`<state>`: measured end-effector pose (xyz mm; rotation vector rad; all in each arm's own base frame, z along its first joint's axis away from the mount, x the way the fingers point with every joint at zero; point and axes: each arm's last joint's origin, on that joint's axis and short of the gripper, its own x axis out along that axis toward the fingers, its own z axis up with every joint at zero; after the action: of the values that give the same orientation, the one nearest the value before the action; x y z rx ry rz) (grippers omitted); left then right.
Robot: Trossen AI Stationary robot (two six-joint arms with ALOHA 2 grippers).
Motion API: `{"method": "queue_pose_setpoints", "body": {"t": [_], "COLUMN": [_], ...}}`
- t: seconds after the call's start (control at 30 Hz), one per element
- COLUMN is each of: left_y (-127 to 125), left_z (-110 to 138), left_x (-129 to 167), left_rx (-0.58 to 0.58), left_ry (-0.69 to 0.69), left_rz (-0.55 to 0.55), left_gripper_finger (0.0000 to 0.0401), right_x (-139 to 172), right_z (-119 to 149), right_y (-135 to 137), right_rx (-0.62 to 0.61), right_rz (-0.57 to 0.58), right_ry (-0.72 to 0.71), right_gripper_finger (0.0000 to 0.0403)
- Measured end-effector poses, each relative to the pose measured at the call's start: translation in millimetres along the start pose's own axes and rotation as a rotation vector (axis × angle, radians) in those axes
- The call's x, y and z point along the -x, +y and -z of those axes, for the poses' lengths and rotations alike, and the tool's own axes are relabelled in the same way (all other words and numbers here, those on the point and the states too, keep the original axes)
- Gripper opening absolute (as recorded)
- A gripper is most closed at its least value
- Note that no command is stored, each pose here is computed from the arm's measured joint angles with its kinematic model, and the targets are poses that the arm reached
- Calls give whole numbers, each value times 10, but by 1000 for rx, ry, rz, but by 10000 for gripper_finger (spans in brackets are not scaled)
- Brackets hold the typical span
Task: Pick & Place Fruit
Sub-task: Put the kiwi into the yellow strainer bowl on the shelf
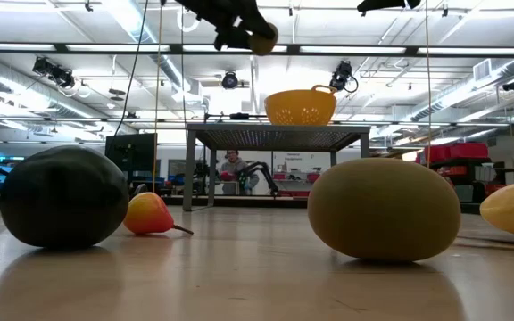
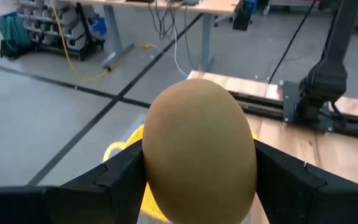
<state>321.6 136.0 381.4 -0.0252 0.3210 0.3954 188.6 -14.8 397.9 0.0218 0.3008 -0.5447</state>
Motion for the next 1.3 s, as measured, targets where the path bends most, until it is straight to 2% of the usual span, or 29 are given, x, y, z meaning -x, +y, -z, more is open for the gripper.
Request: {"method": "queue_pose_setpoints", "body": {"t": [0.3,0.53,0.77,0.97,1.3], "left_y": [2,34,129,125,76], "left_z": [58,42,9,160,280], "left_x": [-277,-281,-323,-484,-663], "left_rx": [17,-21,19,49,37], "left_ry": [-56,-75,-133,-63,-35], "left_rz": [-3,-47,-48,-32,-22], "left_gripper_finger": [262,264,264,265,265], "right_x": [0,-1,-1,-2,-2], "right_z": [0,1,2,3,2], "right_y": [0,1,1,2,-1], "right_rx": [0,0,-1,-10,-17], "right_rz": [0,0,-1,0,10], "right_ry": [0,1,2,3,1], "right_gripper_finger": [332,332,332,332,332]}}
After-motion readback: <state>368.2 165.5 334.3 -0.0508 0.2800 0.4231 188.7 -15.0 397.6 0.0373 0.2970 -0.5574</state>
